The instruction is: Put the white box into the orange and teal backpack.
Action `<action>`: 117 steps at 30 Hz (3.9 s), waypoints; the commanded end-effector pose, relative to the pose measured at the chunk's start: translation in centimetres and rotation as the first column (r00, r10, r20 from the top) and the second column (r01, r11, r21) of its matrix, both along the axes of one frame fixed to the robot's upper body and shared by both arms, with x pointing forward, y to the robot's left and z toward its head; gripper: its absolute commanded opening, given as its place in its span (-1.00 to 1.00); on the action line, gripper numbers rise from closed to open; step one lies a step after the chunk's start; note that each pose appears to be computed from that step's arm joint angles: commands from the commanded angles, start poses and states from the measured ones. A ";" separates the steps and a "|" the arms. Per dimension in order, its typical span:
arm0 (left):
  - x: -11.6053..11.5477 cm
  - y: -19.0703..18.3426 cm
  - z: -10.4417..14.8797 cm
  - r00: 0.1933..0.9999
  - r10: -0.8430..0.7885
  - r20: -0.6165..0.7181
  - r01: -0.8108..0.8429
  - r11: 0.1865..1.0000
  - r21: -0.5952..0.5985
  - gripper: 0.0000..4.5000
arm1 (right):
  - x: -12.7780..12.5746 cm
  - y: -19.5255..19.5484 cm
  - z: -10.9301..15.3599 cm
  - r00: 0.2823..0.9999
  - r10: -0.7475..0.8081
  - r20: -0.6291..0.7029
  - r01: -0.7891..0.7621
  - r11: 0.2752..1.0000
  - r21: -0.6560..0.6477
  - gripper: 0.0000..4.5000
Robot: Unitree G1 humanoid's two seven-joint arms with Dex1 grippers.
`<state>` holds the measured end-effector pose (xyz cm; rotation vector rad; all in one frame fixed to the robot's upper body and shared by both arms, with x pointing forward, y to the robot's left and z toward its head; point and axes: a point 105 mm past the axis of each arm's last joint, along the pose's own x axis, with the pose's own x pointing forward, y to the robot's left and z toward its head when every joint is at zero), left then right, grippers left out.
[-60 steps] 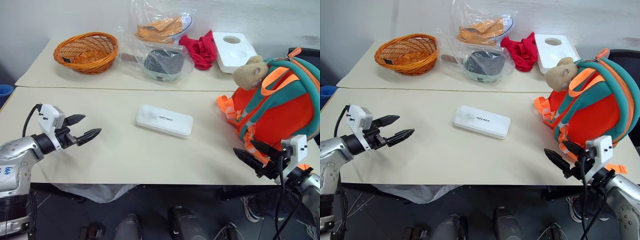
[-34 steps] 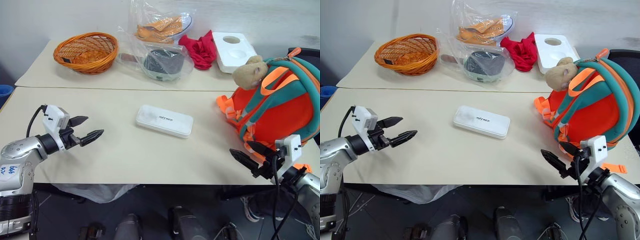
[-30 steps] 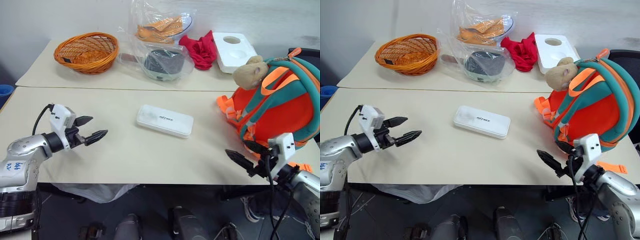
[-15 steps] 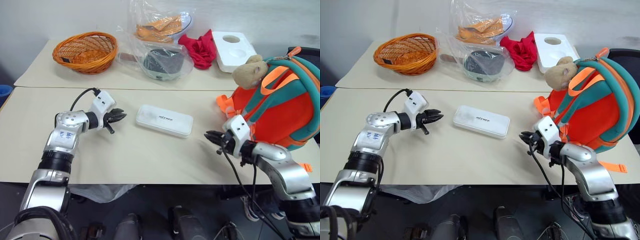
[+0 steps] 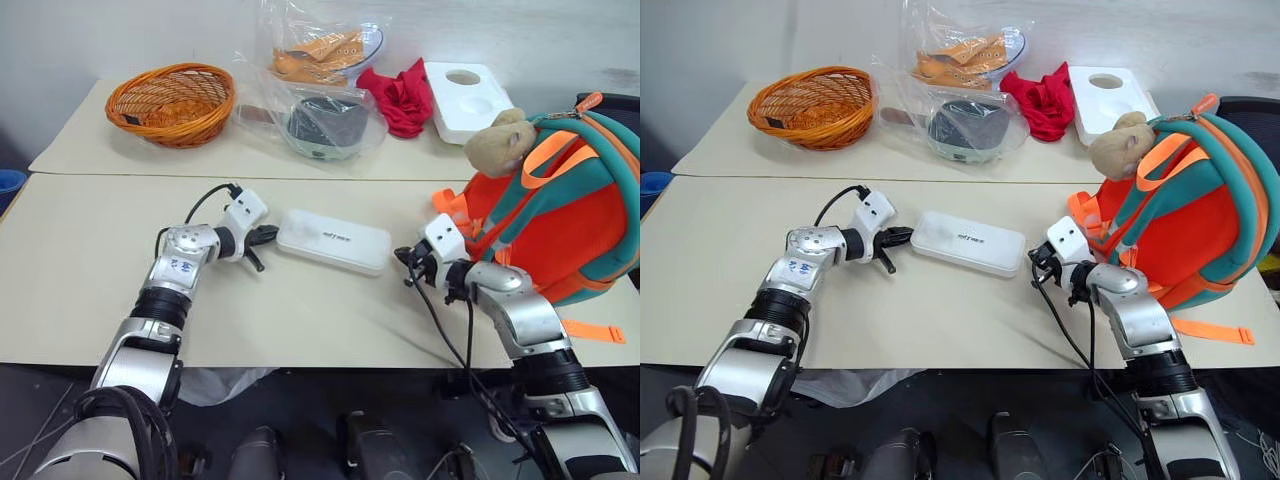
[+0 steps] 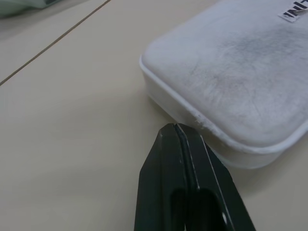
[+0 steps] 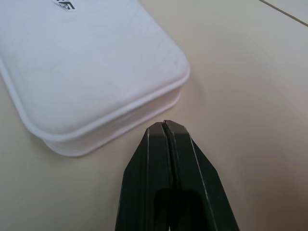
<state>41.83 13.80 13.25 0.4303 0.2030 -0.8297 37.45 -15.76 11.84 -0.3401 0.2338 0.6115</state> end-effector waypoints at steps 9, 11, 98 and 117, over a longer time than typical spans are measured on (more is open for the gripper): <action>-2.2 1.2 1.4 0.994 -0.017 -0.112 0.004 0.993 -0.118 -0.99 | 1.1 -2.7 1.2 0.993 -0.086 0.075 0.090 0.995 -0.047 -1.00; -1.8 2.2 1.4 0.974 0.034 -0.224 -0.082 0.974 -0.212 -0.82 | 1.1 -2.7 1.1 0.993 -0.087 0.077 0.091 0.995 -0.051 -1.00; -7.3 2.9 14.2 0.897 -0.351 -0.269 -0.051 0.523 -0.851 -0.36 | -1.1 -9.3 9.2 0.838 -0.517 0.171 0.390 0.789 0.475 0.14; -6.1 6.4 17.9 0.994 -0.111 -0.008 0.054 0.541 -0.839 -0.36 | -8.7 2.2 13.7 0.821 0.557 0.122 -0.568 0.779 0.266 -0.95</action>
